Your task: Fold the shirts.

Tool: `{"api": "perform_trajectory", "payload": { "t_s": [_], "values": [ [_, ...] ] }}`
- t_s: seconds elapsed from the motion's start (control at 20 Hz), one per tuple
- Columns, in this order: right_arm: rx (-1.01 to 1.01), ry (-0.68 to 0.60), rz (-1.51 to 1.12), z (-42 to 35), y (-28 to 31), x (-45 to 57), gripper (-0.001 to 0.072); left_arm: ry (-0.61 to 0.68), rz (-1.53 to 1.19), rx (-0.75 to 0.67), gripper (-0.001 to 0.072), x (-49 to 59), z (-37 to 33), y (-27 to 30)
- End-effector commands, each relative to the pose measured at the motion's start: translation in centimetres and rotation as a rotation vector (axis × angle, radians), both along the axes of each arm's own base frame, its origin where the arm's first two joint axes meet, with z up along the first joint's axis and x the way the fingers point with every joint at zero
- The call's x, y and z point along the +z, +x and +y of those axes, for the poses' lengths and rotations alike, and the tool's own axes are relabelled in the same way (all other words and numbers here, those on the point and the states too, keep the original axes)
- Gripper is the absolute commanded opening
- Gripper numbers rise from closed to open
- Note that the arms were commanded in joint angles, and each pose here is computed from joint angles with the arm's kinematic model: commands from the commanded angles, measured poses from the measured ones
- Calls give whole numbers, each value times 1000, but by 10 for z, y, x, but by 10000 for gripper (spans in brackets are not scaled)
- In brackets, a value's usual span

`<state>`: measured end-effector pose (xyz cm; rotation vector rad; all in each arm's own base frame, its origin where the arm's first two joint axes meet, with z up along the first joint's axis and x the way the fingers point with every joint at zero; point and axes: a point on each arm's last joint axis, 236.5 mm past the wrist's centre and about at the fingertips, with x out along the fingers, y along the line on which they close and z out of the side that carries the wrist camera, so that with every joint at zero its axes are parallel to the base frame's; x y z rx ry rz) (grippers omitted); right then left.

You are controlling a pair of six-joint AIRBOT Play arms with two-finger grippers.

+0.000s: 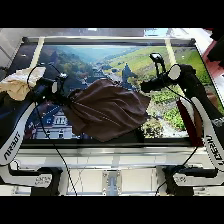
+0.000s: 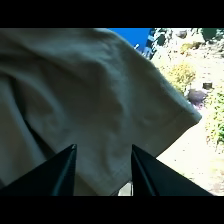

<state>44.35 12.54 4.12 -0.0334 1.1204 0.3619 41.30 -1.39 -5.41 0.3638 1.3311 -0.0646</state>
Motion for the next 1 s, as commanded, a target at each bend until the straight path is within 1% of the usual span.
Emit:
{"api": "perform_trajectory", "payload": {
  "t_s": [0.0,0.2,0.3,0.35,0.55,0.75,0.95],
  "values": [
    [20,6,144,2,-33,-16,385,7,2,10,15,0,2,-1],
    [-8,-26,499,-16,-120,-84,391,11,8,11,15,0,3,-2],
    [-24,-26,575,-17,-147,-115,392,12,8,11,15,0,3,-2],
    [-38,-5,586,-13,-153,-126,393,11,5,10,15,0,3,-1],
    [-88,126,537,11,-147,-141,395,9,1,10,15,0,3,-1],
    [-115,142,488,13,-135,-144,394,5,2,11,15,0,2,-1],
    [-143,190,479,22,-128,-144,393,1,3,13,15,0,1,-1]
  ]
}}
